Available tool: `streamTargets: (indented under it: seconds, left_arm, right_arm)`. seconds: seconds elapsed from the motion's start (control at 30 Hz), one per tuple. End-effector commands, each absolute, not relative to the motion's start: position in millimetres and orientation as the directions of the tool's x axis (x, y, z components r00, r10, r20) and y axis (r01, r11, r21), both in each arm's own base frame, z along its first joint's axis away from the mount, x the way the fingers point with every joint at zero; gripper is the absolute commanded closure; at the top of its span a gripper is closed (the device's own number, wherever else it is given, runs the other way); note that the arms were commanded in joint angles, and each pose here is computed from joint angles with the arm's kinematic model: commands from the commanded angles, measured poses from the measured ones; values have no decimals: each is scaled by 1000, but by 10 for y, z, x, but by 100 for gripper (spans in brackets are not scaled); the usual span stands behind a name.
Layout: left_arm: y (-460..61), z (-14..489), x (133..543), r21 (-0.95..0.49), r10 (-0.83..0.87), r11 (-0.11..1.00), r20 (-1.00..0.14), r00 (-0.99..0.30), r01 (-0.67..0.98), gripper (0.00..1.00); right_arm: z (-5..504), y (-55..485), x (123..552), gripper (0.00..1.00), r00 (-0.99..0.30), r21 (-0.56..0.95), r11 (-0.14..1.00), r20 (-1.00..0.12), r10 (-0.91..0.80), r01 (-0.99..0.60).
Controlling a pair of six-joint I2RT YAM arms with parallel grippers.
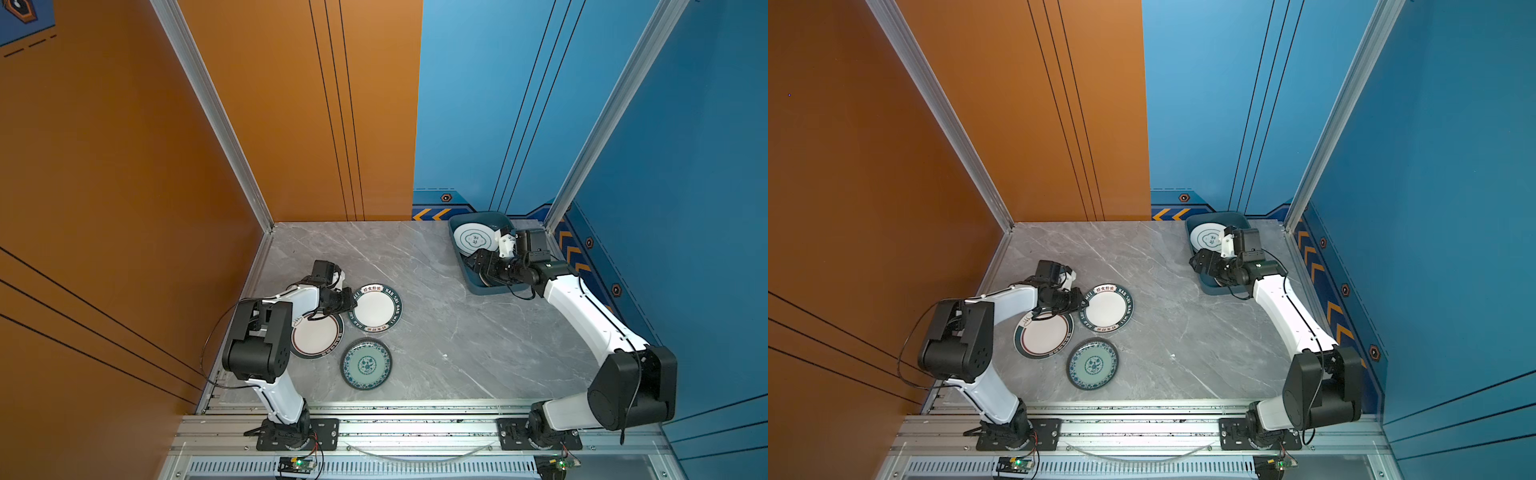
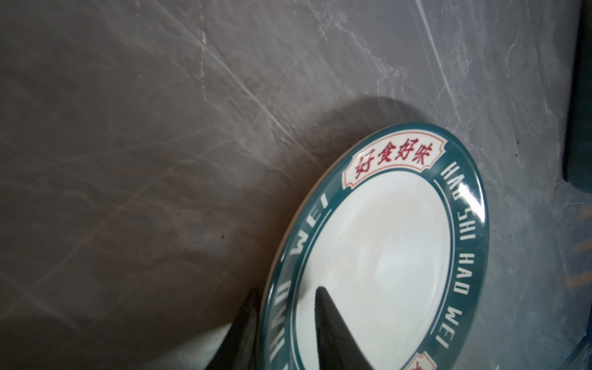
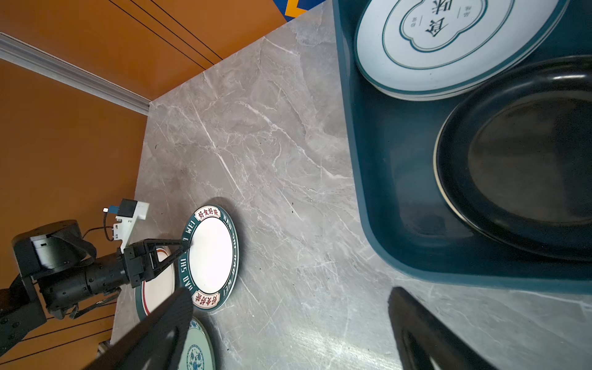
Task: Place the plates into the plastic bin on the countertop
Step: Pick up the plate from the center of the table.
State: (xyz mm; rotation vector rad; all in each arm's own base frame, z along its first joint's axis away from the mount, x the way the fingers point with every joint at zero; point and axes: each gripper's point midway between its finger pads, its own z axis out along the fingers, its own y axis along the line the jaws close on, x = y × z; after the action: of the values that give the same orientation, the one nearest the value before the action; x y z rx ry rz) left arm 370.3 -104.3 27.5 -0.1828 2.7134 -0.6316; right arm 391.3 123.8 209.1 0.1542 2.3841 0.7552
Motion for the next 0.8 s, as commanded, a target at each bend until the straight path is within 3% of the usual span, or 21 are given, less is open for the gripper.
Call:
streamTargets:
  seconds: [0.0, 0.07, 0.27, 0.57, 0.77]
  left_arm:
    - [-1140, 206, 3649, -484, -187, 874, -274, -944, -33, 82]
    - [-1155, 201, 3655, -494, -189, 869, -269, -944, -33, 90]
    - [-1167, 220, 3678, -501, -190, 865, -273, -943, -30, 100]
    - [-1248, 431, 3769, -561, -213, 828, -307, -927, -5, 100]
    - [-1337, 768, 3848, -625, -242, 780, -349, -905, 32, 100]
  right_arm:
    - [2022, 1308, 3925, 3, -809, 566, 821, -517, 280, -78]
    - [1996, 1345, 3921, 3, -814, 575, 814, -512, 275, -87]
    - [1916, 1452, 3882, 3, -836, 598, 794, -486, 254, -107]
    - [1926, 1587, 3849, 3, -844, 622, 769, -484, 231, -146]
    - [1873, 1932, 3745, 3, -866, 694, 683, -465, 182, -229]
